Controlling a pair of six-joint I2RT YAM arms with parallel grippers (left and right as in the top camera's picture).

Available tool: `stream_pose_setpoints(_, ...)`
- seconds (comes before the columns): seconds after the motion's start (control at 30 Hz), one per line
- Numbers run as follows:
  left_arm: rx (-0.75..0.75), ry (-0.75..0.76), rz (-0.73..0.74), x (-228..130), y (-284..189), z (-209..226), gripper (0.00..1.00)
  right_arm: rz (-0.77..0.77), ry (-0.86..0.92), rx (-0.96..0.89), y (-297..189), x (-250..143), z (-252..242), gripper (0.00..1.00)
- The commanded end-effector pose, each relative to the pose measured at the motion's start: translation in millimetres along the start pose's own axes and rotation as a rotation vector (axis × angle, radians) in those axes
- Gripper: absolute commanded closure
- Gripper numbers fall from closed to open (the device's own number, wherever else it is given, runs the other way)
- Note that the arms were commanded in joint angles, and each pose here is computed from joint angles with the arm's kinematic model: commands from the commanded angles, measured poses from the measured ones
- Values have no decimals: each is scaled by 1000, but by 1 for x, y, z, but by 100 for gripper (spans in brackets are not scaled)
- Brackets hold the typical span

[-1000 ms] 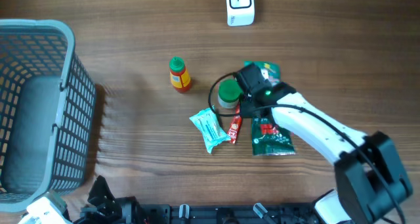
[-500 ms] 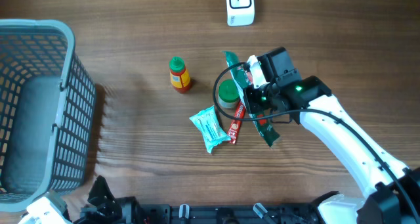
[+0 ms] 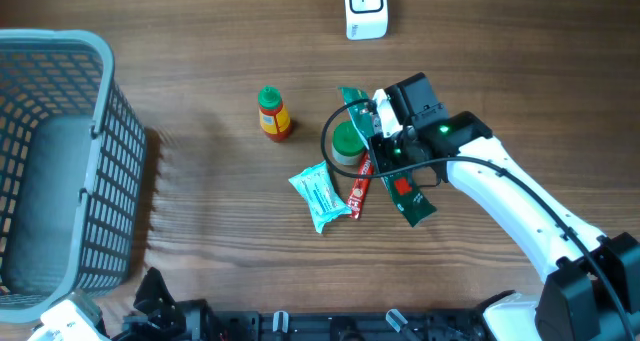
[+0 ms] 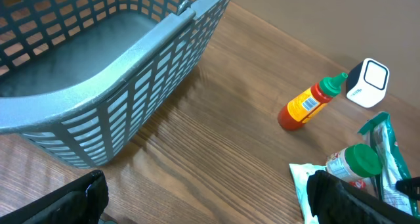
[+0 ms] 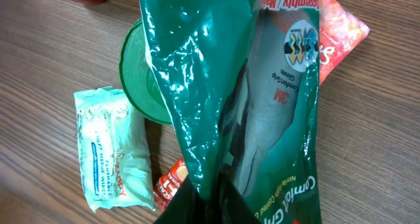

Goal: Scan the item barcode

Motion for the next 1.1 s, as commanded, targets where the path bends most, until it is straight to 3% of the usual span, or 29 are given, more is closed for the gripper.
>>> stream_pose_setpoints(0.0, -6, 14, -11, 0, -2, 0, 0, 2, 5, 5, 4, 2, 3, 87)
stream_pose_setpoints(0.1, -6, 14, -11, 0, -2, 0, 0, -4, 4, 7, 4, 3, 3, 82)
stream_pose_setpoints(0.3, -6, 14, -11, 0, -2, 0, 0, -15, 46, 10, 3, 6, 4, 60)
stream_pose_setpoints(0.5, -6, 14, -11, 0, -2, 0, 0, -64, 36, 27, -15, 27, 15, 27)
stream_pose_setpoints(0.6, -6, 14, -11, 0, -2, 0, 0, -61, 38, 21, -24, 31, 17, 21)
stream_pose_setpoints(0.63, -6, 14, -11, 0, -2, 0, 0, -59, 38, 16, -32, 33, 18, 7)
stream_pose_setpoints(0.67, -6, 14, -11, 0, -2, 0, 0, -58, 39, 6, -37, 35, 19, 1)
stream_pose_setpoints(1.07, -6, 14, -11, 0, -2, 0, 0, -153, 41, -140, -57, 56, 3, 0)
Point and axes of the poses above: each gripper's point midway between its finger pads, its own y axis out along the fingers, its own z axis along the line the jaws close on, x = y × z, the point moved 3 cm from there along -y, back along the fingers, and after that the axes turned 8 degrees about y, right-handed, at the moved point
